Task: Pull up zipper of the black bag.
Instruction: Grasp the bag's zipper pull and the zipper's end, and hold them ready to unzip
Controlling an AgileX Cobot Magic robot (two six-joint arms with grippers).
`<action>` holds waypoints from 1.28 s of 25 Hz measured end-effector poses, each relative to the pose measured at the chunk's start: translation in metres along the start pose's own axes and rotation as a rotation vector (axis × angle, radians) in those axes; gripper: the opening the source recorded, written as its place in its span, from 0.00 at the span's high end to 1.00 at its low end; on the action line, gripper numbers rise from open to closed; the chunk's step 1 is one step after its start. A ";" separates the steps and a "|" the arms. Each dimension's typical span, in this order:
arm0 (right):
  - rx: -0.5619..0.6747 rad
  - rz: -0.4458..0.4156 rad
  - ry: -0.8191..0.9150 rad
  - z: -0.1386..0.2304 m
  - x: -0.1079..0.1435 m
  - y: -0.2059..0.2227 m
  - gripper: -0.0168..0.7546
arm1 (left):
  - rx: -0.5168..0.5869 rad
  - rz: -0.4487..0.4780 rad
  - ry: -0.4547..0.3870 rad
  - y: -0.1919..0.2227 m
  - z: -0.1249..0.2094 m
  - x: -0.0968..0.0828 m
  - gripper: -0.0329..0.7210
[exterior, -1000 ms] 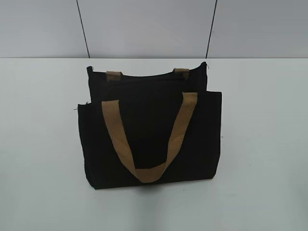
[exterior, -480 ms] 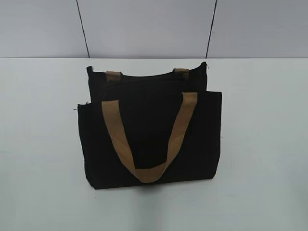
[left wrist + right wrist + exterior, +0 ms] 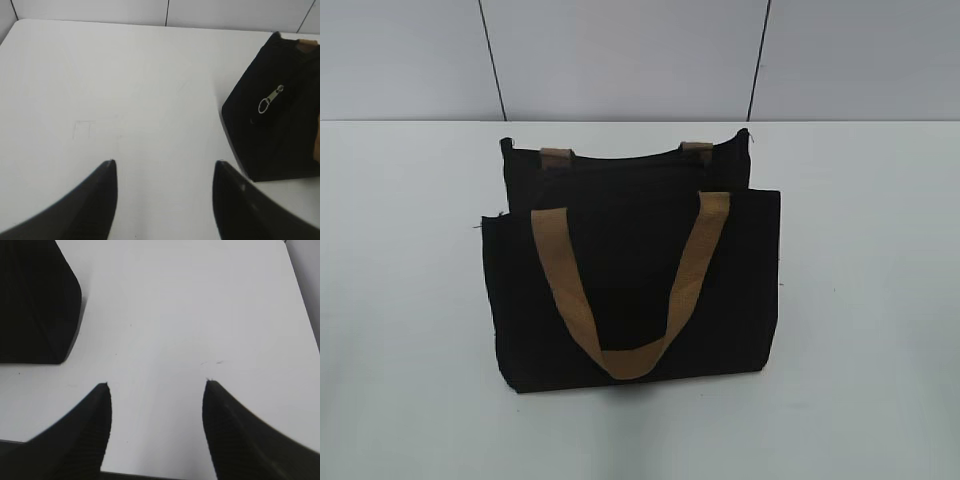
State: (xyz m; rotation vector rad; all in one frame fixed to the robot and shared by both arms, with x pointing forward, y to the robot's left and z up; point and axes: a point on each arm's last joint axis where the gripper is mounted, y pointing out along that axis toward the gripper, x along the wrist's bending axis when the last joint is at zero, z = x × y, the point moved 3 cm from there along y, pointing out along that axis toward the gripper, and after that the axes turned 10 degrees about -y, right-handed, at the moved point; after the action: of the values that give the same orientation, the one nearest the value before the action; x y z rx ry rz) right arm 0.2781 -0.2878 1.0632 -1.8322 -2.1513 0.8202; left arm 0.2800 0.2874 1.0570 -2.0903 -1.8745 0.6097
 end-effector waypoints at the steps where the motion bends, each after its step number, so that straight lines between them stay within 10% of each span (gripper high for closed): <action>1: 0.009 -0.003 0.001 -0.007 -0.002 0.000 0.39 | 0.024 -0.001 0.023 0.007 -0.004 0.000 0.39; 11: 0.111 -0.101 -0.043 -0.071 -0.018 0.034 0.39 | 0.157 0.263 0.233 0.099 -0.037 -0.023 0.40; 21: 0.147 -0.286 -0.130 -0.119 -0.018 0.079 0.39 | 0.273 0.477 0.410 0.201 -0.019 -0.029 0.42; 32: 0.143 -0.299 -0.159 -0.138 -0.024 0.089 0.39 | 0.344 0.775 0.612 0.273 0.012 -0.037 0.52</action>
State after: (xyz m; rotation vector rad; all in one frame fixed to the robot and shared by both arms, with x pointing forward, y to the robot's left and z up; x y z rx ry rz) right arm 0.4260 -0.2650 1.1348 -1.3749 -2.3177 1.0449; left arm 0.5112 0.2146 0.9247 -2.3456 -0.5705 0.3304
